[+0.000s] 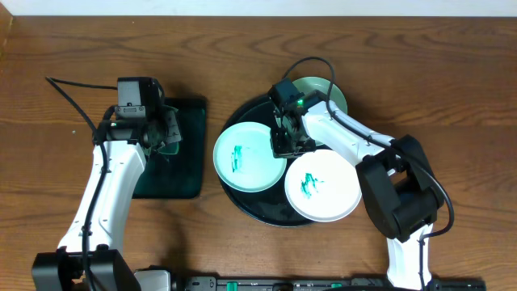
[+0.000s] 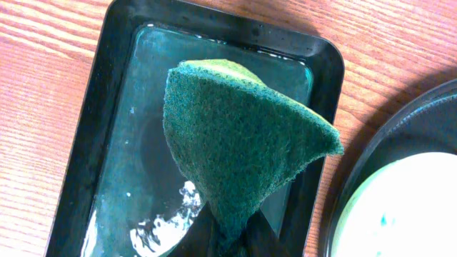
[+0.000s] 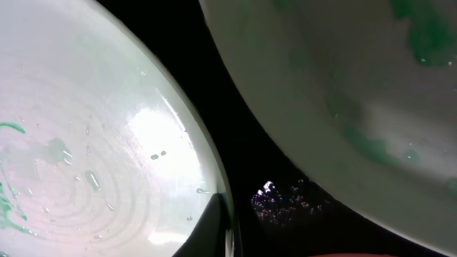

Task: Clean dirty plates on tray and stack at the side
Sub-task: 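Carry the sponge with the left gripper to the right-held plate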

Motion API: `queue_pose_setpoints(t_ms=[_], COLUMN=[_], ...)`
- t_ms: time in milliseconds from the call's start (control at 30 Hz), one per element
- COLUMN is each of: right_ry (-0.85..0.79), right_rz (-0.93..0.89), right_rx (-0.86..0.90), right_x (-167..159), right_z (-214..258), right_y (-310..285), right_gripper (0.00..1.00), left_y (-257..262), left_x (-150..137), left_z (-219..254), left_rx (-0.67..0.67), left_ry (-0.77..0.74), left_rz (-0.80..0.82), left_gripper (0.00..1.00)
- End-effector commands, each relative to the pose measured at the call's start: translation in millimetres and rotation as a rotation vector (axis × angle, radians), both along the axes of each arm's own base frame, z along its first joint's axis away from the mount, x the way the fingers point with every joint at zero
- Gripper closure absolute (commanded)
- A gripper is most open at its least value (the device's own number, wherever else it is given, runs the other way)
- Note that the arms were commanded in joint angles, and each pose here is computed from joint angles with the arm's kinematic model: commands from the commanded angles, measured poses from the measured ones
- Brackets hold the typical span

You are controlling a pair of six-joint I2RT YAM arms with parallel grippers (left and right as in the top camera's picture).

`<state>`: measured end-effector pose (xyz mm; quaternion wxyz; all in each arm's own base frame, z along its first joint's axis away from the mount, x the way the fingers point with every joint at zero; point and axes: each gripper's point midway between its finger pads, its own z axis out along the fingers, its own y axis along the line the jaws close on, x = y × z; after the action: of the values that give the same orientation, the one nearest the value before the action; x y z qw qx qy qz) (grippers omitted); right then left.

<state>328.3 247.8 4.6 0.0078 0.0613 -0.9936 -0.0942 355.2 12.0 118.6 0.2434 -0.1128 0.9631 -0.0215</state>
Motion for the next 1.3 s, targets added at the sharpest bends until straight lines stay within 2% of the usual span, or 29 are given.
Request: queue_pose_setpoints(t_ms=[0,233,600,900,967,1067,1100,1200,1267], right_ry=[0.057,0.057,0.061,0.06,0.06,0.06,0.062,0.06,0.058], right_rz=[0.03,0.03,0.035,0.038,0.038,0.038,0.039,0.039,0.038], right_rx=[-0.053,-0.053,-0.053,-0.052,-0.053,-0.051,-0.049,-0.048,-0.046], right_x=[-18,-18,-19,-19,-19,-19,-19,-19,-18], right_z=[-20,-20,-20,-20,-20,-20,-20,-20,-20], right_y=[-10,-10,-10,-10,-10,-10,-9,-9,-9], right_gripper=[0.99,0.99,0.99,0.99,0.99,0.99,0.99,0.99,0.99], left_y=[-3,-3,-2,-1,2,18,20,21,20], left_x=[7,9,38,36,29,1,-15,-43,-49], left_z=[11,12,33,31,24,3,-11,-35,-46], left_rx=[0.0,0.013,0.036,0.036,0.04,0.067,0.055,0.049,0.05], left_ry=[-0.037,-0.047,-0.19,-0.184,-0.14,0.001,0.09,0.253,0.305], left_rz=[-0.022,-0.044,-0.066,-0.065,-0.03,0.099,0.134,0.158,0.156], left_gripper=[0.93,0.93,0.93,0.93,0.93,0.93,0.93,0.93,0.93])
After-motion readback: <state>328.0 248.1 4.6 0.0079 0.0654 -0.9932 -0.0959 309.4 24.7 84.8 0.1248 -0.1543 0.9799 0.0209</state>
